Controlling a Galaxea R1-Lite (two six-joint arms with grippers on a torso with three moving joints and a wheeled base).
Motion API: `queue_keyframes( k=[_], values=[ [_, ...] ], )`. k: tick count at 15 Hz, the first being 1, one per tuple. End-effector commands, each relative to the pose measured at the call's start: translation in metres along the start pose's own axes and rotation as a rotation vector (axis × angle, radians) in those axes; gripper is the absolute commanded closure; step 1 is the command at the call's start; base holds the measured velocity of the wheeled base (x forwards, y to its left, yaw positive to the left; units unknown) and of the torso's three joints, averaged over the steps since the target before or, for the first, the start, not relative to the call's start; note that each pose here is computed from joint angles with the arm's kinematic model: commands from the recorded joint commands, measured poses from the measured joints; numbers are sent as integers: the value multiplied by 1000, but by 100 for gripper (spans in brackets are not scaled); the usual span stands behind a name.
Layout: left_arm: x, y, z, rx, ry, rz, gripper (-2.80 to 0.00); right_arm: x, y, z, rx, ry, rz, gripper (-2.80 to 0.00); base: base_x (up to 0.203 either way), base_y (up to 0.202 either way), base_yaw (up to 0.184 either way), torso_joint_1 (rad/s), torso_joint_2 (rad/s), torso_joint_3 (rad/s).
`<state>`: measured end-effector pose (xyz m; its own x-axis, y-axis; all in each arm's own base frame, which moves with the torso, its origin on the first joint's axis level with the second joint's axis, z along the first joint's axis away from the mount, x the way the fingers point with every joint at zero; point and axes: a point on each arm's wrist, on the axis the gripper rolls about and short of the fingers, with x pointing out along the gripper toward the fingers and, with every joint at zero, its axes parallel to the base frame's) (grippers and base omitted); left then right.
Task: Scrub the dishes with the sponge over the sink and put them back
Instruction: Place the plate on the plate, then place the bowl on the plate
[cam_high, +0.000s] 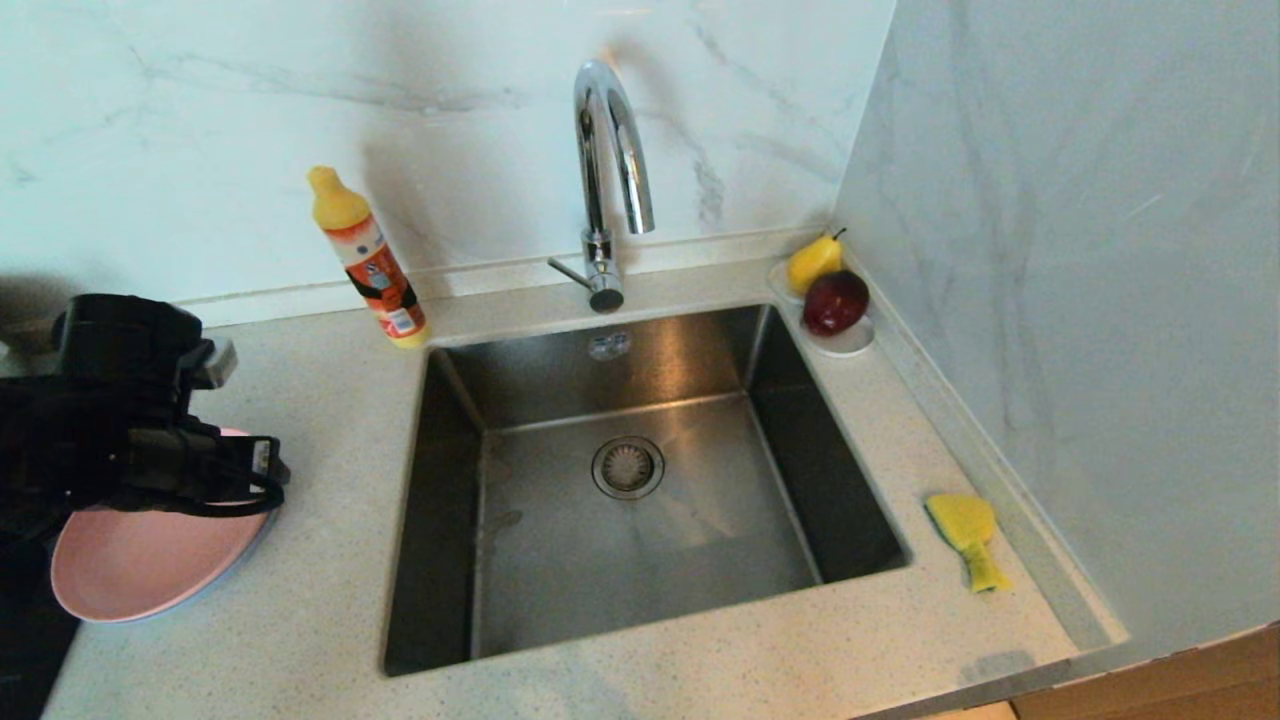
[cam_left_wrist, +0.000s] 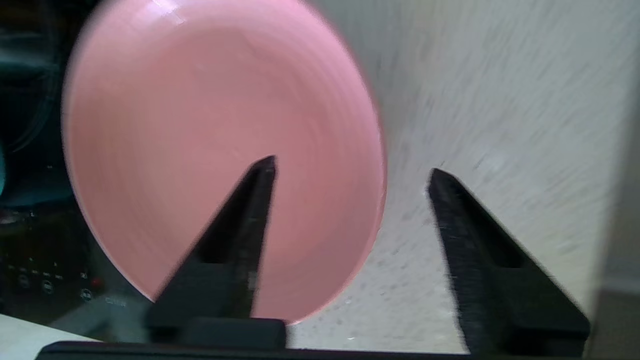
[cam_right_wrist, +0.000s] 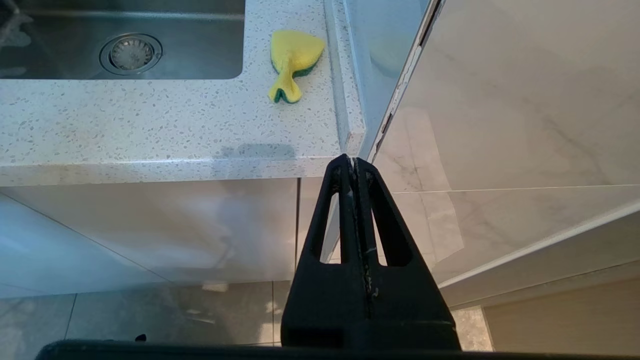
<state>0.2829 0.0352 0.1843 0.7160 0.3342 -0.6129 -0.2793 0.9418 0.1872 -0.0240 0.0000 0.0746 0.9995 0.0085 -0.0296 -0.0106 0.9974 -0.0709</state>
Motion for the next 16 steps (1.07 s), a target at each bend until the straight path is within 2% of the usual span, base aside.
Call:
queue_keyframes(
  k=[1,3,4,10,12,16],
  values=[
    [-29,14,21,-88,-120,18,-280,0,0,0,-1,-2,1,0,0,0,0,0,0,0],
    [-40,34,28,-160,-137,59,-280,0,0,0,-1,-2,1,0,0,0,0,0,0,0],
    [-42,43,29,-181,-130,66,0,0,0,0,-1,-2,1,0,0,0,0,0,0,0],
    [-36,115,38,-382,-74,106,0,0,0,0,-1,-2,1,0,0,0,0,0,0,0],
    [-28,140,36,-436,-66,136,0,0,0,0,-1,-2,1,0,0,0,0,0,0,0],
    [-18,184,25,-520,-54,149,0,0,0,0,-1,-2,1,0,0,0,0,0,0,0]
  ],
)
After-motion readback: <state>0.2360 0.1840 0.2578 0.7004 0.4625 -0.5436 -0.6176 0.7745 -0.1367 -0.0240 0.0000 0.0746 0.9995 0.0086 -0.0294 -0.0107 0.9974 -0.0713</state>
